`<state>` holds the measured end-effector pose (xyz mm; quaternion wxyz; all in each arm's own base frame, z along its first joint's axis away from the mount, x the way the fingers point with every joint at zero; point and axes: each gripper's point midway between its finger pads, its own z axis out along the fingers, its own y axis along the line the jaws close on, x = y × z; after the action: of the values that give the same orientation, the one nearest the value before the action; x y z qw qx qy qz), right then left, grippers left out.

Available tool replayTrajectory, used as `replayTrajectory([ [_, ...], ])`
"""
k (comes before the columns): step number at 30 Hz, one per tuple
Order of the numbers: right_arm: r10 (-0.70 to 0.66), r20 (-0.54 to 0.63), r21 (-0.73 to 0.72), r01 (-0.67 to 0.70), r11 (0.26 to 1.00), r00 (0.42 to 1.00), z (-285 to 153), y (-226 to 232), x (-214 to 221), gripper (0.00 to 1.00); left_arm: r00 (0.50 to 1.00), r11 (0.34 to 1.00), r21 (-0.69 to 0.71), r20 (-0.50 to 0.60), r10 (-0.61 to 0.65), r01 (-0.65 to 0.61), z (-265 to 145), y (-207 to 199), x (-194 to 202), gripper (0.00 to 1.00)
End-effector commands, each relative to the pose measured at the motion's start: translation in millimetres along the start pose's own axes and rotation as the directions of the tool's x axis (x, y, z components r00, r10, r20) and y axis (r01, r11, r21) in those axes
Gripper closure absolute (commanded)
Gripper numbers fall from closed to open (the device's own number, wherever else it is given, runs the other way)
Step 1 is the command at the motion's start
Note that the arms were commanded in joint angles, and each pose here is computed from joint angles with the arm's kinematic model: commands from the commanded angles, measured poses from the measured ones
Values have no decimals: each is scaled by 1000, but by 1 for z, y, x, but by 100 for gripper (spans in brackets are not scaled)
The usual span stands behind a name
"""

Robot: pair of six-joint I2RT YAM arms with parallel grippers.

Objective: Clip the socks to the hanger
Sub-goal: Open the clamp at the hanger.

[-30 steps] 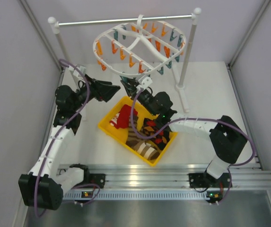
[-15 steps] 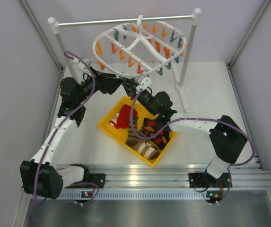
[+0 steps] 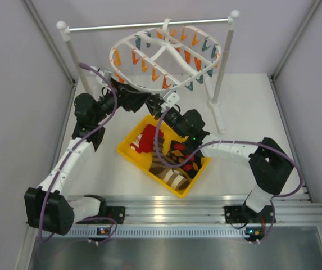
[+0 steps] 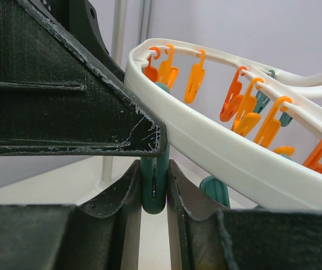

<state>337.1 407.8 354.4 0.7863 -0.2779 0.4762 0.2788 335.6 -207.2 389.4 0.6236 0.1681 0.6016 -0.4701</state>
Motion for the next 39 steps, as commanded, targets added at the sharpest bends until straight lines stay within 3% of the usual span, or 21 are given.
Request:
replayTrajectory([
  [1, 6, 128, -22, -4, 1000, 992, 8, 6, -46, 100, 999, 999, 12, 24, 34, -34, 3, -1, -2, 27],
  [8, 14, 134, -22, -11, 1000, 991, 7, 7, -50, 100, 1000, 1000, -26, 14, 18, -18, 3, 8, 4, 37],
  [21, 19, 129, -22, -17, 1000, 991, 5, 6, -52, 100, 998, 998, -17, -41, 57, -58, -2, 6, 15, 30],
  [28, 16, 128, -26, -13, 1000, 992, 3, 7, -50, 100, 1000, 999, -37, 3, 22, -22, 6, 11, 3, 41],
  [39, 13, 130, -27, -10, 1000, 991, 4, 8, -50, 100, 990, 991, -16, 47, -131, 132, 10, 4, -5, 57],
])
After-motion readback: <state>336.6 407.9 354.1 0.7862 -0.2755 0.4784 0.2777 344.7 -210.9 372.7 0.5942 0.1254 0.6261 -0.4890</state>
